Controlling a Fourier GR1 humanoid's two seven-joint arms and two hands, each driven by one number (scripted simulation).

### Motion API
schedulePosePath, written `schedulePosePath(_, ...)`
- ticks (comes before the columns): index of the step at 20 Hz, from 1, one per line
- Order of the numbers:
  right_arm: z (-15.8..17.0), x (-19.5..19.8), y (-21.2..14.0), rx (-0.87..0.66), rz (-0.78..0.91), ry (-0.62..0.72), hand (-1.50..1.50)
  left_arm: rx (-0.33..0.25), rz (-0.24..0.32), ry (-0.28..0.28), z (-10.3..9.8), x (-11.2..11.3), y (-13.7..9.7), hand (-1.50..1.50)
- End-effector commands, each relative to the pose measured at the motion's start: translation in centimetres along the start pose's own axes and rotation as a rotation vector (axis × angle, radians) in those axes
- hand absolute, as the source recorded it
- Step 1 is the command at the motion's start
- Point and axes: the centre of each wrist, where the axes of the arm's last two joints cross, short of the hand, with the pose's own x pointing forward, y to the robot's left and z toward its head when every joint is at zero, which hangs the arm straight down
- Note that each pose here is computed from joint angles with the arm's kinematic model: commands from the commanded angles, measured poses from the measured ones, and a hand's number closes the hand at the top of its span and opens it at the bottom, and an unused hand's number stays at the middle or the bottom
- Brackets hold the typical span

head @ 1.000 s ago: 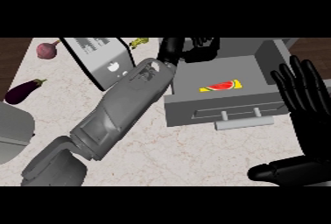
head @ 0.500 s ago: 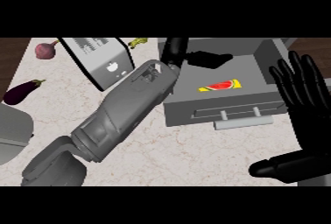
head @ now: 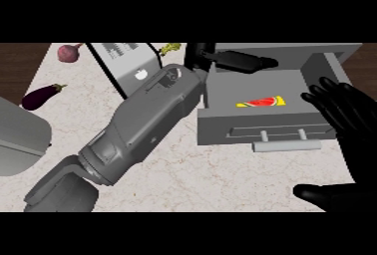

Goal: Pick up the cup, place it into the drawer and close the drawer

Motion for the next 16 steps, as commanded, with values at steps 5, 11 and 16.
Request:
schedulePosePath(5,1.7,2.1,-1.9,0.139,0.185,0.047,1.5,0.09,0.089,-0.025,-0.1,1.4,5.2,-1.5)
schedulePosePath(11,1.8,1.7,-2.0,0.159,0.323,0.114,1.5,0.171,0.106,0.03,4.6,-0.9,10.3,-1.5)
schedulePosePath(16,0.9,2.0,-0.2,0.174,0.399,0.153,1.5,0.186,0.135,0.033,7.7,1.4,13.0,-1.5)
